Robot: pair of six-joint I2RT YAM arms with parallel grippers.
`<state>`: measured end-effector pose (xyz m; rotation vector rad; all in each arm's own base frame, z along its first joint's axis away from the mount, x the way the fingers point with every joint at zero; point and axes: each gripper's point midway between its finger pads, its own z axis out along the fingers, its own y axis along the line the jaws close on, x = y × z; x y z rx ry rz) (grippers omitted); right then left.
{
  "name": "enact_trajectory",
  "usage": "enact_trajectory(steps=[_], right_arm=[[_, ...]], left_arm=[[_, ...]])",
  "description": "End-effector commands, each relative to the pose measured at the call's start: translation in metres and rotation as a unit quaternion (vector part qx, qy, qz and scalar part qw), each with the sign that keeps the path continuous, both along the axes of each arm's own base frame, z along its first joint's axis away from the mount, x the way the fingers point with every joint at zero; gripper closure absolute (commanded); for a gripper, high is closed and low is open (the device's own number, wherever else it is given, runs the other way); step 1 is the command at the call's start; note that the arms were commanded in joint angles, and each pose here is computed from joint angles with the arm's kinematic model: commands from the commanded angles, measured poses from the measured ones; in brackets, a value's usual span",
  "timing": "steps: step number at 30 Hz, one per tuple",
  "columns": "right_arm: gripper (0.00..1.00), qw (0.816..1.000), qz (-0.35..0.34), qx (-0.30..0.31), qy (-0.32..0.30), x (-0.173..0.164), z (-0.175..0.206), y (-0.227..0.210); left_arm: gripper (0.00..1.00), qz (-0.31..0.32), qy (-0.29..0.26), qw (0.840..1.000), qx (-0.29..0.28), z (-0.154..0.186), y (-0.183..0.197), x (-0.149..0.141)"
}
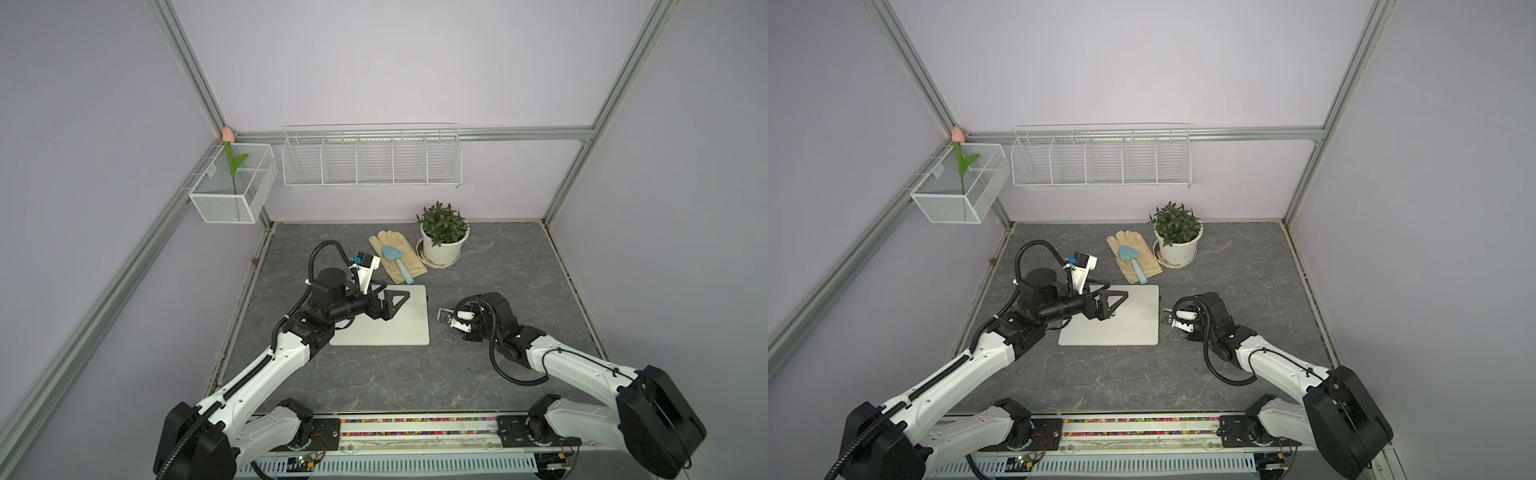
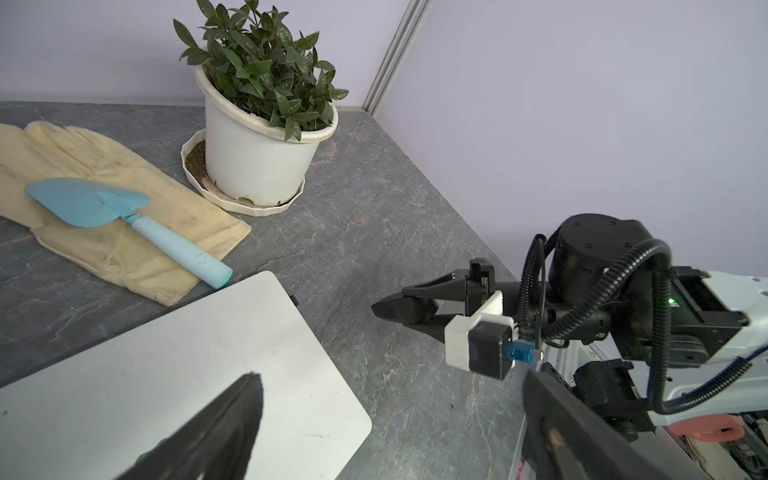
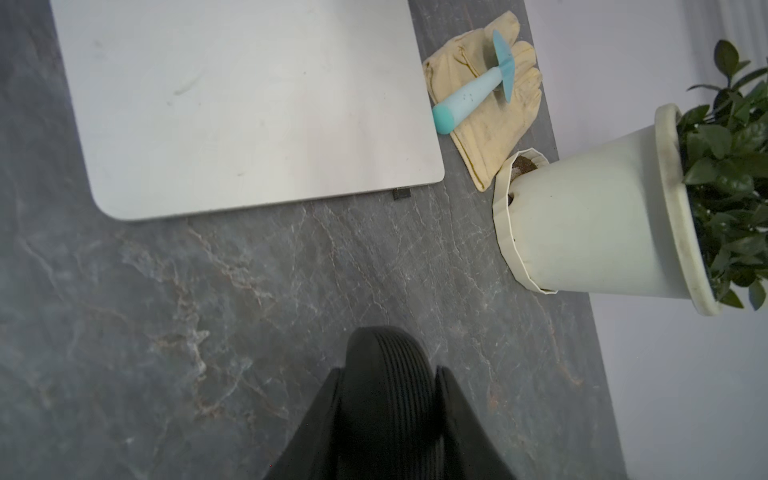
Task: Insert the wireless mouse receiver into the laptop
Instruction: Place the mouse at the center of the board.
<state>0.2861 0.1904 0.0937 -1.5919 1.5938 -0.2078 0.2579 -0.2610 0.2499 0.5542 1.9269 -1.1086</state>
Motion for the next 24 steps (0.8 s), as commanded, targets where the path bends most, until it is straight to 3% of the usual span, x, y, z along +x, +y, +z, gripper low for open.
enact_trajectory(steps=[1,13,24], right_arm=[[0.67,0.994,0.072,-0.053,-0.062,0.002,0.004,0.007],[0.59,0.992,0.101,-0.081,0.005,-0.029,-0.036,0.006],[0.32,0.982,0.131,-0.1,0.095,-0.071,-0.045,-0.003]], left_arm=[[0.01,0.017,-0.007,1.0,-0.018,0.008,0.006,-0.001],[0.01,0.043,-0.014,0.999,0.002,0.007,0.015,0.004],[0.02,0.054,-0.014,0.998,0.011,0.005,0.017,0.007]])
